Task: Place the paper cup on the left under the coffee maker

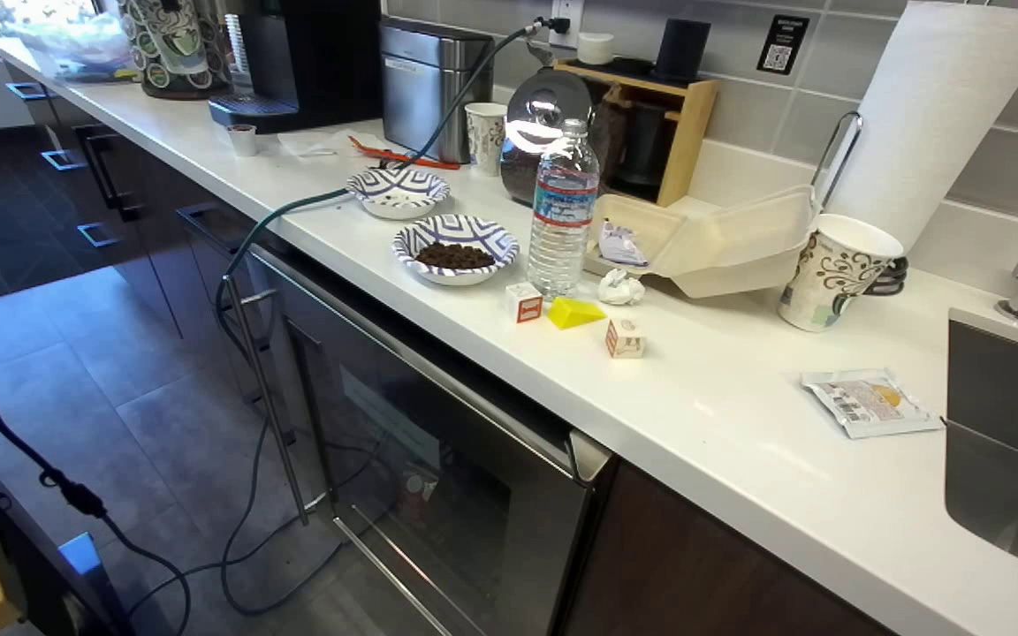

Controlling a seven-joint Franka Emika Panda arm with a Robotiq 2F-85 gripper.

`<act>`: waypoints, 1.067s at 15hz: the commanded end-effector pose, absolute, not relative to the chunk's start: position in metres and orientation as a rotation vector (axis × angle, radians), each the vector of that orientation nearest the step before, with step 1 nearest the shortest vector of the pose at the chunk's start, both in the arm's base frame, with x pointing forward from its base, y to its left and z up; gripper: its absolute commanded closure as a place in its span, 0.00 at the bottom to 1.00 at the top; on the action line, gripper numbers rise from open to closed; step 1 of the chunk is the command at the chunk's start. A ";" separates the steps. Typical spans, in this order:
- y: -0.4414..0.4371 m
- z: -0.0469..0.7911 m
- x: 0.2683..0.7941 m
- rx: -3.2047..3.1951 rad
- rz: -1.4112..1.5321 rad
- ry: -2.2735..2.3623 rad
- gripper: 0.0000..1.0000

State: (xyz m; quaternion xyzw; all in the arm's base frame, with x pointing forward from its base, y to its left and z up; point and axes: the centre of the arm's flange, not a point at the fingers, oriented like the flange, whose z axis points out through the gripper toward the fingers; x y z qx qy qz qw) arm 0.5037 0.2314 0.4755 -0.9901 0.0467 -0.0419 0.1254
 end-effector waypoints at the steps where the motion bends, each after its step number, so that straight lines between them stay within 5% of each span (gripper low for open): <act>1: 0.233 0.476 0.506 -2.879 -0.118 0.119 0.96; 16: 0.285 0.420 0.594 -2.780 -0.175 0.304 0.99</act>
